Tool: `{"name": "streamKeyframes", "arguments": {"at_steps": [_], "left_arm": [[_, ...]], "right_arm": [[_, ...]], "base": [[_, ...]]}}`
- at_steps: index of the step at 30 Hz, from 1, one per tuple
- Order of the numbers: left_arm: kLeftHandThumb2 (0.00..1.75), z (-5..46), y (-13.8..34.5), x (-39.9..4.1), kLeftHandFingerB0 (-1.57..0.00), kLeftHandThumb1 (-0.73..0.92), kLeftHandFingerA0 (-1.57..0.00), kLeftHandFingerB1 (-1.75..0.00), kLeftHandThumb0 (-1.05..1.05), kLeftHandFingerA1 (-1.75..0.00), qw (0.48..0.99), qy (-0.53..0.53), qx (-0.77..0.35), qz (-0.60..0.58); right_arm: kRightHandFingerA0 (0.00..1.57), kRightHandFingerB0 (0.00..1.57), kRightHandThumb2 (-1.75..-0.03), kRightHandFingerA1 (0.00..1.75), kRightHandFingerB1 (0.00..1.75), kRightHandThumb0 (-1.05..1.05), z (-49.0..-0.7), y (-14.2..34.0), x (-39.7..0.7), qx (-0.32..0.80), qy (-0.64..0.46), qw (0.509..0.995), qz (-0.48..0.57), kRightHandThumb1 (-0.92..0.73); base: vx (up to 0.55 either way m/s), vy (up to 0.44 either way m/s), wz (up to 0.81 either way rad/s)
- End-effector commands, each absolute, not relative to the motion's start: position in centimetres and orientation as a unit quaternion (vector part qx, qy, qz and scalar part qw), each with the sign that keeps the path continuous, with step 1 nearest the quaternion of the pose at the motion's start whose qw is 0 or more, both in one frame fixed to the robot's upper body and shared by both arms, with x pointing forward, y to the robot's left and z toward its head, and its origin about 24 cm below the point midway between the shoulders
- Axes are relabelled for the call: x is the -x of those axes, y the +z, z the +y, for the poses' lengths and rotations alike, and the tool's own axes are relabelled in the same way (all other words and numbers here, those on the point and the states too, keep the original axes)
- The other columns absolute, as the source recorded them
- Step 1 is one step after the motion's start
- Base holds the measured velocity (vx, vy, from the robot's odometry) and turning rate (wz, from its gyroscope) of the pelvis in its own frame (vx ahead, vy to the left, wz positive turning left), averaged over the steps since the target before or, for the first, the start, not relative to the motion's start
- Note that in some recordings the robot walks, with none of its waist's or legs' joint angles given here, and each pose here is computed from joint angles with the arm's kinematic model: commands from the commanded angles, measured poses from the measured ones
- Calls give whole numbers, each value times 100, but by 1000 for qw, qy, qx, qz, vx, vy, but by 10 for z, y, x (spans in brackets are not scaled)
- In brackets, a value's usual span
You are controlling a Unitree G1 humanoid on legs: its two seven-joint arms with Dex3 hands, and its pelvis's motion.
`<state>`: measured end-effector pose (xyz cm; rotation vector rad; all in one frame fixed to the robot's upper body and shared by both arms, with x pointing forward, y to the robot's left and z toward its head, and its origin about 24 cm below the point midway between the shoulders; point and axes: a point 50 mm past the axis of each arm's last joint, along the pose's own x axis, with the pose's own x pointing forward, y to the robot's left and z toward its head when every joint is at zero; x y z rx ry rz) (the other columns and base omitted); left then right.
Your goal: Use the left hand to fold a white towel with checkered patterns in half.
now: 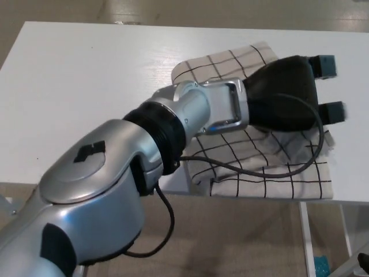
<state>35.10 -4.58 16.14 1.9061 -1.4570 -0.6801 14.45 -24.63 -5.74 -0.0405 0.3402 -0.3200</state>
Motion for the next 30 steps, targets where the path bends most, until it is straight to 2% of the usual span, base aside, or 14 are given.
{"name": "streamKeyframes", "arguments": {"at_steps": [1,5,6,11,14,18,19,21,23,24,27,28,29,30], "left_arm": [[62,-57,121,-342,0,54,0,0,-102,0,403,-406,-773,-275],[62,-53,128,-347,0,68,0,0,-101,0,442,-417,-757,-241],[104,-51,131,-348,0,64,0,-8,-104,0,456,-420,-748,-235],[106,-49,143,-352,0,68,0,-9,-101,0,496,-431,-722,-215],[109,-49,181,-359,0,70,0,-9,-102,0,543,-424,-690,-221],[109,-40,222,-362,0,70,0,-10,-102,0,596,-385,-644,-287],[114,-33,239,-362,0,74,0,-7,-105,0,624,-365,-612,-321],[113,-18,273,-357,0,74,0,-7,-104,0,667,-329,-549,-381],[113,-12,288,-353,0,73,0,-7,-103,0,680,-316,-524,-403],[111,9,326,-340,0,71,0,-8,-101,0,713,-291,-454,-448],[106,36,351,-328,0,65,0,-14,-93,-5,730,-276,-406,-474],[67,54,362,-320,0,82,0,-22,-90,-1,732,-266,-391,-491],[67,54,362,-320,0,82,0,-22,-90,-1,732,-266,-391,-491],[105,72,367,-311,-1,66,0,-15,-92,-5,727,-253,-388,-507]], "right_arm": [[44,53,-64,46,40,-41,-249,-59,-143,17,-154,970,189,-79],[44,53,-64,45,40,-42,-249,-58,-145,23,-150,971,187,-79],[43,53,-64,44,40,-43,-249,-58,-146,23,-149,970,188,-78],[43,53,-64,44,40,-42,-249,-60,-145,19,-149,970,190,-78],[43,53,-64,44,40,-43,-248,-62,-143,16,-152,970,188,-78],[43,53,-64,44,40,-43,-247,-63,-141,13,-152,970,191,-78],[43,53,-64,44,40,-43,-247,-63,-140,14,-150,969,193,-78],[43,53,-64,44,41,-42,-248,-64,-140,18,-147,969,198,-78],[43,53,-64,44,41,-42,-249,-64,-139,18,-147,969,200,-78],[43,53,-64,44,41,-42,-252,-65,-137,12,-147,968,202,-78],[41,54,-64,42,41,-43,-254,-66,-135,6,-146,968,205,-77],[41,54,-64,42,41,-43,-254,-68,-133,4,-145,967,207,-77],[41,54,-64,42,41,-43,-254,-68,-133,4,-145,967,207,-77],[41,54,-63,42,41,-42,-253,-70,-129,4,-147,966,214,-77]], "base": [[0,0,0],[0,0,0],[0,0,0],[0,0,0],[0,0,0],[0,0,0],[0,0,0],[0,0,0],[0,0,0],[0,0,0],[0,0,0],[0,0,0],[0,0,0],[0,0,0]]}}
